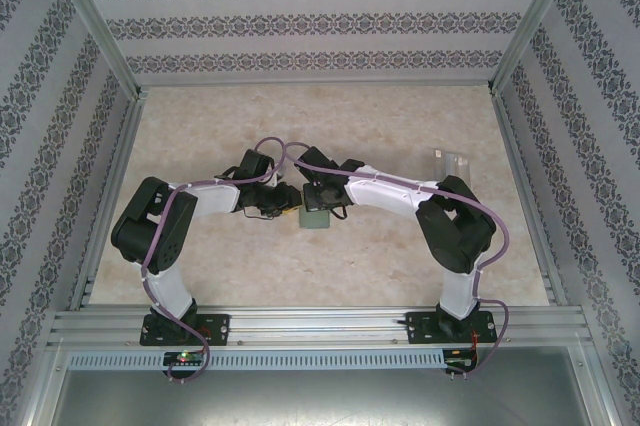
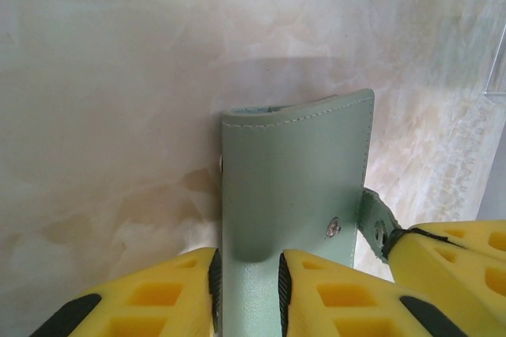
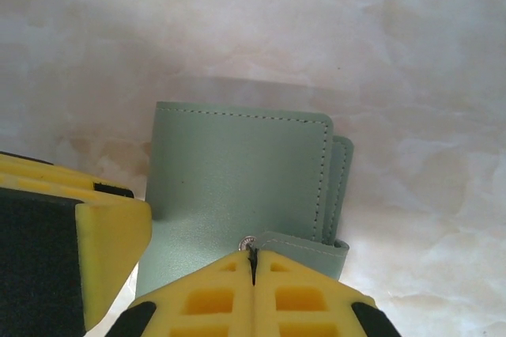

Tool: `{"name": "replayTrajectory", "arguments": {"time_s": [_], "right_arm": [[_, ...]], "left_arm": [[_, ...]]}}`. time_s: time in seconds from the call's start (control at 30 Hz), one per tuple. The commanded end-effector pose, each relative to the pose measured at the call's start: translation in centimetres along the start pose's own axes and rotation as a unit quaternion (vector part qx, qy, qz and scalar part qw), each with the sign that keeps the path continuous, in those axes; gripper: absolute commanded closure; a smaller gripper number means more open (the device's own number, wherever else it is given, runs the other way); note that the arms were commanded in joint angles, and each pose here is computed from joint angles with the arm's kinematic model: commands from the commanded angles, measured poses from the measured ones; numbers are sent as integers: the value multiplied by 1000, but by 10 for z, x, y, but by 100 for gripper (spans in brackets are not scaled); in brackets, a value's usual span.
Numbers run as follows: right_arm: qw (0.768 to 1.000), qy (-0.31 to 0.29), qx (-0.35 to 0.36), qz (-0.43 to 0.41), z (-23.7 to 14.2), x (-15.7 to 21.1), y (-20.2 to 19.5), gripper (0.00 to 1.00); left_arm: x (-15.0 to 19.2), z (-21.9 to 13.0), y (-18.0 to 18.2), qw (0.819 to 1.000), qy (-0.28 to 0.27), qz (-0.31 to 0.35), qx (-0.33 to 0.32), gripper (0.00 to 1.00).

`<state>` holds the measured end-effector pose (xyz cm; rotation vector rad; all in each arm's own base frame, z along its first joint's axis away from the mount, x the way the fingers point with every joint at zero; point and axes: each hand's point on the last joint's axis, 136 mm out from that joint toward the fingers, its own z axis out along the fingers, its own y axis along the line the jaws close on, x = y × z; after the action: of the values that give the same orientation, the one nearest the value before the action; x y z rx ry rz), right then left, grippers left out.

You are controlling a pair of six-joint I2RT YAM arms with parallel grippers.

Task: Put the credit cards into the card holder

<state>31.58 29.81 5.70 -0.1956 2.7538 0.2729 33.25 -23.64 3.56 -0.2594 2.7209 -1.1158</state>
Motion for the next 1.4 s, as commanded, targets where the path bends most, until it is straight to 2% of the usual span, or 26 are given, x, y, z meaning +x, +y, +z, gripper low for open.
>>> {"name": "replayTrajectory", "arguments": {"time_s": [0.0,0.37,0.73,1.13,1.37], "right_arm": [[1000,14,-6,12,10,6,-1,100],[999,30,-8,22,22,13,-1,100],[999,37,3,22,27,20,-8,100],[997,61,10,45,51,40,-23,100],[994,66,-27,86,55,45,-34,100]], "left_arm": [[-4,2,-2,1000,-1,0,14,73],[-4,4,0,1000,0,-4,16,77],[-2,5,3,1000,0,-6,13,77],[-2,4,3,1000,-1,-8,12,78],[-2,4,3,1000,-2,-7,11,78]]}}
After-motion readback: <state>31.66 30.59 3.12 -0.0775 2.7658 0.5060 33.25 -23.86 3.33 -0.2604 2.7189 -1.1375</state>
